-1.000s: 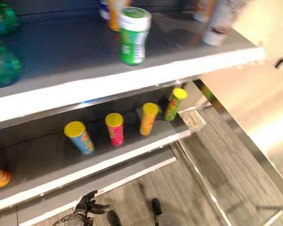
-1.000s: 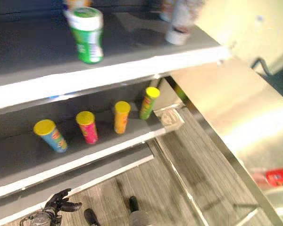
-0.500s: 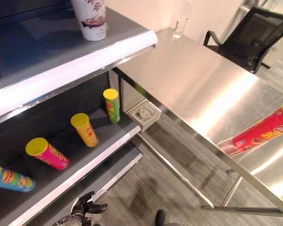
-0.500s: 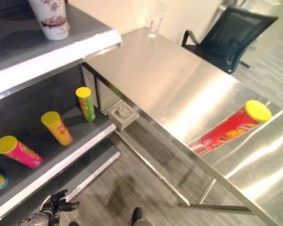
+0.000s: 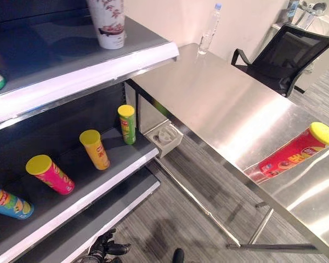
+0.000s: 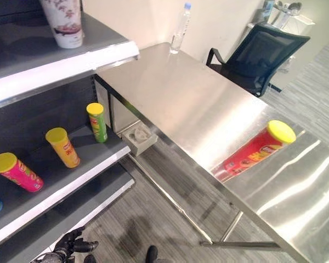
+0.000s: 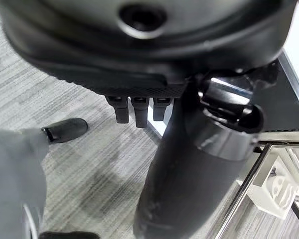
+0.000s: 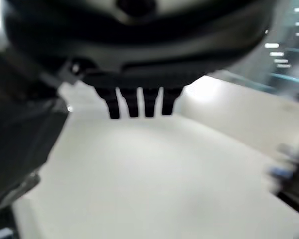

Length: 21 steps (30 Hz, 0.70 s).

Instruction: Put the goods on the table back onto the shelves and tidy them up.

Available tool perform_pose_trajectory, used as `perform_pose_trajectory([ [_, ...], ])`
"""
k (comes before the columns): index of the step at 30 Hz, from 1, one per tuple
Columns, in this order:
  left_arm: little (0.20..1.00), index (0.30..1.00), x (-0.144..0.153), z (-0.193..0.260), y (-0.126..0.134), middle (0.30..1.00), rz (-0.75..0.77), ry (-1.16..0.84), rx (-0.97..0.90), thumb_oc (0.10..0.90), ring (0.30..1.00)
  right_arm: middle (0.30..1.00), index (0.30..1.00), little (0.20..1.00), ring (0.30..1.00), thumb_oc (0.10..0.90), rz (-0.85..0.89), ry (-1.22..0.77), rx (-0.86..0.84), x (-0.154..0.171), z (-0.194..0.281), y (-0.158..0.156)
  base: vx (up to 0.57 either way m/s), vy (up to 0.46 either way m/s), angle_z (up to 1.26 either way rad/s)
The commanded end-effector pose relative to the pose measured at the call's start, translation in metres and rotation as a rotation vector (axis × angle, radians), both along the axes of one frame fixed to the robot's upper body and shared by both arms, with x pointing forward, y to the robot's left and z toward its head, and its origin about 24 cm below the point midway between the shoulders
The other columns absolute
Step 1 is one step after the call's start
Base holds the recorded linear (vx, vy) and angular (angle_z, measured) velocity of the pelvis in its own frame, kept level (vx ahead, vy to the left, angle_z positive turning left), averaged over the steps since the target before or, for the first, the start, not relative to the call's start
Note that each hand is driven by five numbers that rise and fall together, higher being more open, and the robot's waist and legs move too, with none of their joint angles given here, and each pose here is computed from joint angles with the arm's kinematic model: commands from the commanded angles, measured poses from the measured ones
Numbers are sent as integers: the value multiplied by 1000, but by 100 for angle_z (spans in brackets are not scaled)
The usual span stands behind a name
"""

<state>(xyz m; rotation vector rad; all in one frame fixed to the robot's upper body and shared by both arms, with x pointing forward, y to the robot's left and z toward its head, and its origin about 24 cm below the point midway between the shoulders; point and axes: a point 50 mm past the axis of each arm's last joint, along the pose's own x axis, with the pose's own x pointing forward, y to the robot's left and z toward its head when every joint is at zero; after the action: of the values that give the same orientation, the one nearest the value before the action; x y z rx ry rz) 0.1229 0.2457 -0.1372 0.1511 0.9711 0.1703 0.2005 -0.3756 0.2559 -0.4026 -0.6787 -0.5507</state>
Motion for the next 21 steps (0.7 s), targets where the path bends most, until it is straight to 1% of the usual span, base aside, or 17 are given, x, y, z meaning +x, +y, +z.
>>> perform_pose_trajectory([
  [1, 900, 900, 26, 20, 23, 900, -31, -112, 69, 800, 900, 900, 900, 900, 900, 800, 75, -149, -67, 6, 44, 14, -183, 45, -66],
  [3, 900, 900, 29, 24, 30, 900, -28, -128, 84, 800, 900, 900, 900, 900, 900, 800, 113, -148, -77, 13, 44, 21, -244, -18, -54],
  [5, 900, 900, 32, 27, 32, 900, -30, -144, 90, 800, 900, 900, 900, 900, 900, 800, 109, -119, -100, 17, 44, 23, -124, -54, -16],
  [7, 900, 900, 28, 24, 30, 900, -29, -130, 78, 800, 900, 900, 900, 900, 900, 800, 107, -75, -108, 18, 40, 21, 2, -80, -13],
  [13, 900, 900, 15, 16, 23, 900, -20, -90, 49, 800, 900, 900, 900, 900, 900, 800, 76, -37, -146, 13, 43, 15, 38, -121, -3],
  [21, 900, 900, 7, 10, 18, 900, -34, -57, 38, 800, 900, 900, 900, 900, 900, 800, 67, -42, -165, 6, 50, 10, 25, -24, 0],
])
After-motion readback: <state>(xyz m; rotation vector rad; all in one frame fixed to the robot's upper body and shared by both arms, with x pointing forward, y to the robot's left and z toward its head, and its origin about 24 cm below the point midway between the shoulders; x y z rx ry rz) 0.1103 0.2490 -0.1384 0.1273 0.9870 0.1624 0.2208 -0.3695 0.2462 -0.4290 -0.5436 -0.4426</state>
